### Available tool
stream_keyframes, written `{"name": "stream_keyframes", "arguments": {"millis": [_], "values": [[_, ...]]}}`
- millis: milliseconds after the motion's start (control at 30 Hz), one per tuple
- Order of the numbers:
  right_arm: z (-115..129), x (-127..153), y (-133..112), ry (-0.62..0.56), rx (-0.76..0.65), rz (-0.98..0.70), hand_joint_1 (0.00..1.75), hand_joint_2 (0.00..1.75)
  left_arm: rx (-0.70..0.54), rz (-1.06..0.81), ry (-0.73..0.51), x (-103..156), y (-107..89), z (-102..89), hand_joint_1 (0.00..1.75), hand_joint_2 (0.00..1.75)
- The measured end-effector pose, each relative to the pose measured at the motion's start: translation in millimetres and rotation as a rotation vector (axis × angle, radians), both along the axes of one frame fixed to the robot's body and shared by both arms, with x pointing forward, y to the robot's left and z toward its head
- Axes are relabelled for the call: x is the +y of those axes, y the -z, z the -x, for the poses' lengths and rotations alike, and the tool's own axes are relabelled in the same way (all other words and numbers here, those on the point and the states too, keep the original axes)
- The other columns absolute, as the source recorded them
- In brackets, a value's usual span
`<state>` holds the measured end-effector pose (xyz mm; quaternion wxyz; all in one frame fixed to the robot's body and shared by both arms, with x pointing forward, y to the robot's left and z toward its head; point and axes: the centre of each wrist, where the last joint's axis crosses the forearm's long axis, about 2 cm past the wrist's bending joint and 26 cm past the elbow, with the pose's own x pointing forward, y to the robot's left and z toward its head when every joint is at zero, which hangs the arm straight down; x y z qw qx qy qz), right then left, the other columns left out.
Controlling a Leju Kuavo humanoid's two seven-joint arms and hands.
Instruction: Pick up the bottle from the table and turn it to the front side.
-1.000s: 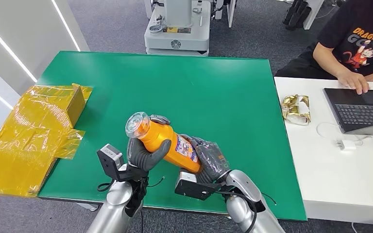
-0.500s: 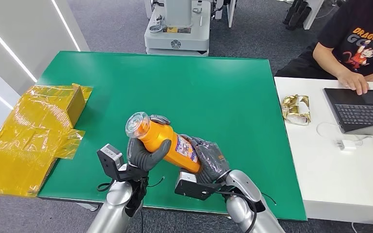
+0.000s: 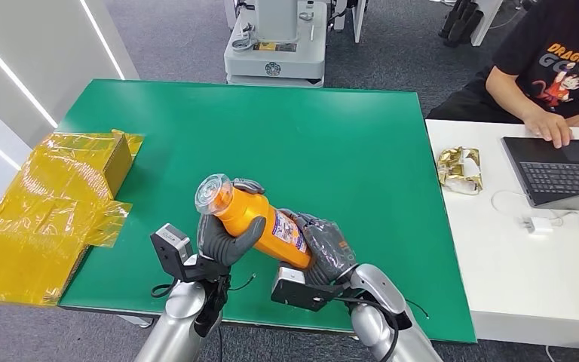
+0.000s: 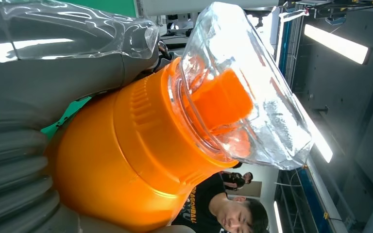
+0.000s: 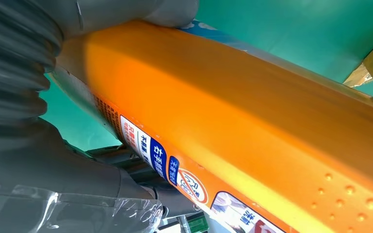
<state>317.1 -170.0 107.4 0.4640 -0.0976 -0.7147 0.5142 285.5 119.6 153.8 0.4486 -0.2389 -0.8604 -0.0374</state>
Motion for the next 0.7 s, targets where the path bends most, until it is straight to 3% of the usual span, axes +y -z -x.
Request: {"name": "stream_keyframes", "arguments": {"millis": [700], "values": [[0.1,0.2,0.1,-0.001,0.0,0.001,1.75,1.75,0.0,0.0,0.0,0.0,0.0,0.0,1.06,1.75]]}}
